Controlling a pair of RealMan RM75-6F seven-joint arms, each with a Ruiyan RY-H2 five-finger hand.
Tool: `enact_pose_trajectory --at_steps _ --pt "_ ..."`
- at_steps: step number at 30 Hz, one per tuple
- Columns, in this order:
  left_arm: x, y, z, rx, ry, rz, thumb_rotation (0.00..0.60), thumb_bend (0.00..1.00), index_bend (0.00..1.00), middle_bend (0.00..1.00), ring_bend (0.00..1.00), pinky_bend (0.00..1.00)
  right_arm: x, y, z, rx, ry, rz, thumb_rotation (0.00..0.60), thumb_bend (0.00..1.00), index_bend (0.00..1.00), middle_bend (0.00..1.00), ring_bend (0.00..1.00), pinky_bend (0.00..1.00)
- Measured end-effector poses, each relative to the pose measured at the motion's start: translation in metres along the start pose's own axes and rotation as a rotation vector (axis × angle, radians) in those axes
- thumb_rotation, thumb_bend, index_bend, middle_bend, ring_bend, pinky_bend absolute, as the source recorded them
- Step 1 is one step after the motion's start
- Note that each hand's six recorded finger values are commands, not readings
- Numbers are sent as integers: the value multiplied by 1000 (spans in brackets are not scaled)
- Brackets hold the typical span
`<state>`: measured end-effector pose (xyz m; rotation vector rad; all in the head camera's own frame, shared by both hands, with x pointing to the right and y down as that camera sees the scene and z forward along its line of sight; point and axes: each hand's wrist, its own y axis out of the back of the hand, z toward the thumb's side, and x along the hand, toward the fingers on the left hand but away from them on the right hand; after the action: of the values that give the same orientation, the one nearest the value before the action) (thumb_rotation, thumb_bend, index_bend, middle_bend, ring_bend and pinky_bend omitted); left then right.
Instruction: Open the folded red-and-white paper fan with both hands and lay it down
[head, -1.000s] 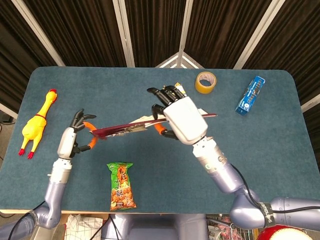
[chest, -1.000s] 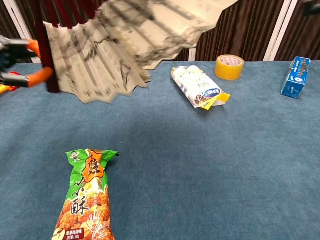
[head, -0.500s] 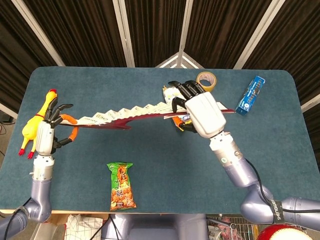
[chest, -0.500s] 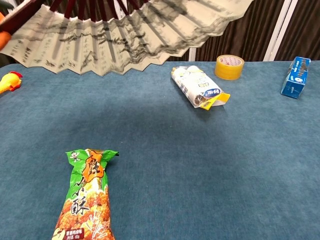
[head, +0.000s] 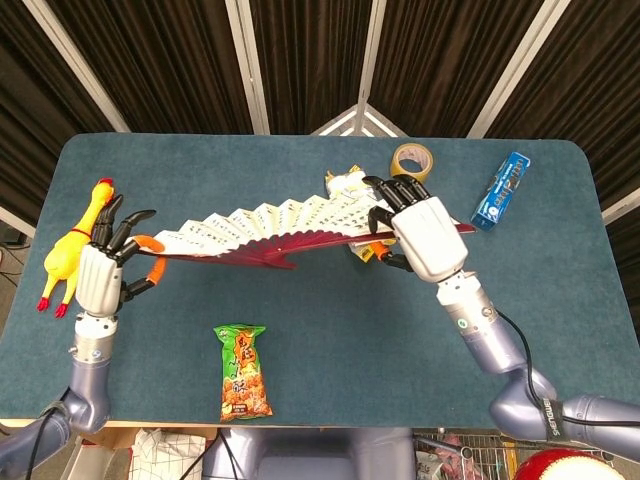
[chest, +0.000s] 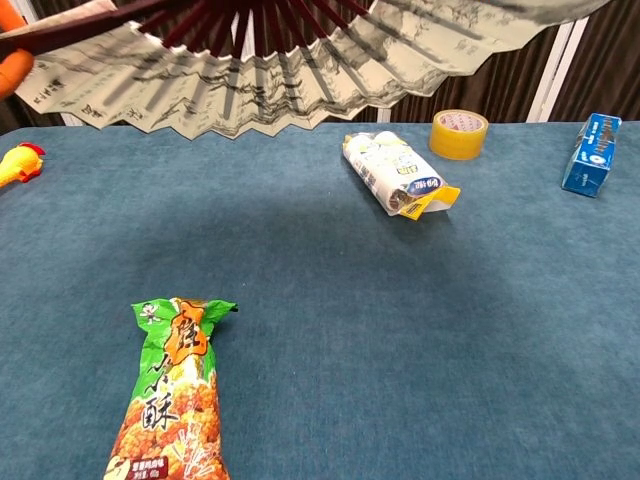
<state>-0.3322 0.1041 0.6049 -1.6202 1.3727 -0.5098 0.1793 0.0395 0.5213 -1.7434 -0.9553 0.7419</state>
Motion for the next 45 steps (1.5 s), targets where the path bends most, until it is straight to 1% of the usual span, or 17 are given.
enact_pose_trajectory --at_steps 4,8,13,17,21,23,24,25,26,28,29,30,32,33,37,40,45 --pt "2 -8 5 14 -17 4 600 520 570 216 0 93 7 -12 -6 42 15 -21 600 507 1000 221 270 218" --pt "4 -12 8 38 -31 7 600 517 568 216 0 93 15 -28 -19 48 2 -30 600 507 1000 220 270 219" --pt "6 -19 10 82 -57 -5 600 513 567 215 0 93 23 -44 -35 49 -29 -17 600 510 1000 220 270 219" --pt "6 -26 12 112 -75 -19 600 510 566 213 0 93 29 -55 -47 80 -51 -2 600 511 1000 220 270 219" --pt "6 -33 14 130 -88 -31 600 477 560 206 0 93 34 -65 -57 113 -64 12 600 511 1000 220 270 219" --pt "5 -36 14 131 -88 -40 600 468 544 195 0 93 37 -70 -61 136 -65 20 600 511 1000 220 268 219" --pt "5 -38 14 131 -89 -49 600 459 509 175 0 92 38 -72 -62 143 -65 25 600 511 1000 220 263 219" --pt "4 -39 13 133 -90 -55 600 446 436 130 0 84 40 -74 -63 149 -64 30 600 511 995 219 257 218" --pt "4 -40 13 138 -90 -60 600 440 381 101 0 75 42 -78 -65 153 -65 39 600 511 945 213 243 214" --pt "3 -43 12 140 -93 -75 600 427 153 10 0 23 45 -83 -66 149 -67 56 600 473 748 190 212 192" --pt "2 -44 12 134 -95 -84 600 426 99 0 0 9 47 -85 -67 144 -68 67 600 426 588 172 194 174" --pt "1 -45 12 122 -100 -98 600 426 53 0 0 1 48 -87 -68 142 -70 77 600 367 449 160 180 161" --pt "0 -46 12 94 -108 -119 600 425 14 0 0 0 51 -92 -70 138 -82 106 600 319 294 147 167 151" --pt "-1 -46 12 68 -110 -131 600 425 2 0 0 0 52 -93 -72 136 -90 120 600 310 247 144 164 149" --pt "-2 -44 12 7 -109 -165 600 409 0 0 0 0 56 -98 -76 134 -124 180 600 304 193 137 160 148" --pt "-4 -39 13 -8 -110 -175 600 406 0 0 0 0 59 -99 -80 143 -149 219 600 303 162 128 160 148" --pt "-13 -27 17 -45 -99 -168 600 406 7 0 0 0 67 -98 -91 150 -193 273 600 303 55 98 160 143"
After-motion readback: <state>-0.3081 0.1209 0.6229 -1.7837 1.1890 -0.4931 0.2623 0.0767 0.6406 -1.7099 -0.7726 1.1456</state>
